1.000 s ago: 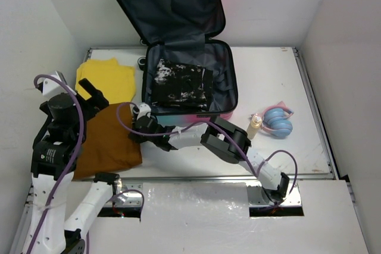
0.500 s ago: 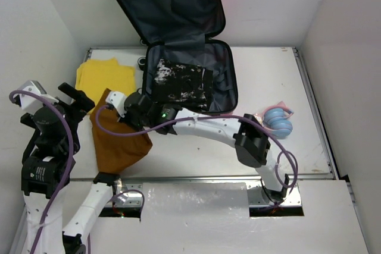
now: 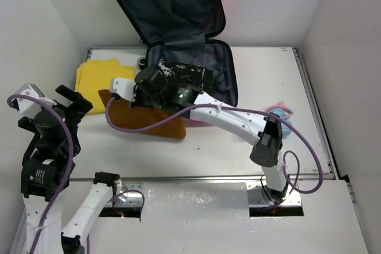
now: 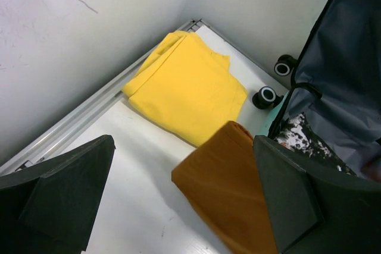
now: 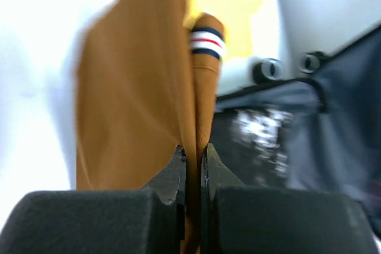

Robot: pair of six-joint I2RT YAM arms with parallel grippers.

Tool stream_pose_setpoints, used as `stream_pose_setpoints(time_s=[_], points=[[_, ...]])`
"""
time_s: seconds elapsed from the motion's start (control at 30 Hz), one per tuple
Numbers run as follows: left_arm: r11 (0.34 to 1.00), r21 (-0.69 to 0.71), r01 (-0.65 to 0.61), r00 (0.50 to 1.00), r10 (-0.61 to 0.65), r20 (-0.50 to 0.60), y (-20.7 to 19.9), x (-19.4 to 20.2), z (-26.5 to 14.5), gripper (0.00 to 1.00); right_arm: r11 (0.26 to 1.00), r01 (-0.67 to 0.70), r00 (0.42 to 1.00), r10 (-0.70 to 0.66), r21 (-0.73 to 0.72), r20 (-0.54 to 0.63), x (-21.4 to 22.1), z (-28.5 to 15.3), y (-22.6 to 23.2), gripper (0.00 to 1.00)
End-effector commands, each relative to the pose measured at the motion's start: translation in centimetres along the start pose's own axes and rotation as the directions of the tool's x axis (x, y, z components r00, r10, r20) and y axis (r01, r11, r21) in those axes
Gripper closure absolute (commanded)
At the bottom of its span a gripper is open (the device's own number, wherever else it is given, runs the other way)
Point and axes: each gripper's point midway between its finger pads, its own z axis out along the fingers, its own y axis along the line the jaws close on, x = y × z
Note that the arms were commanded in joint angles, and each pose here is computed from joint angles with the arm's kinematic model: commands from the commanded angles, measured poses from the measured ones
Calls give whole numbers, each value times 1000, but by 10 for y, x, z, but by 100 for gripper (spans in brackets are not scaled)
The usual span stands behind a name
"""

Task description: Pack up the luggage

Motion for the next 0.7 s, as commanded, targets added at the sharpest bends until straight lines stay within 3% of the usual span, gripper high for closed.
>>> stream_pose_setpoints(time_s=[0.0,0.1,0.17,0.3,0.4,0.5,0.67], points=[[1000,3,15,999,-15,33,-1,-5,1,0,966,101,978,-140,237,153,-57,-63,-89,100],[1000,14,12,1000,-13,28,-4,-4,2,0,933,173,973,-211,316,89,-47,-69,-121,100],[1000,17,12,1000,-12,28,-4,-3,1,0,937,171,982,-189,306,30,-19,-59,-143,100],[1000,19,8,1000,-8,28,-2,3,3,0,927,150,987,-159,345,0,10,-66,-171,100],[1000,22,-1,1000,1,18,-4,9,6,0,901,142,985,-169,410,30,5,-80,-197,100],[999,32,-5,1000,4,5,-8,12,8,0,909,140,985,-167,393,35,15,-80,-219,100],[998,61,-6,1000,7,-10,-13,16,8,0,923,154,987,-161,351,-8,74,-60,-244,100]])
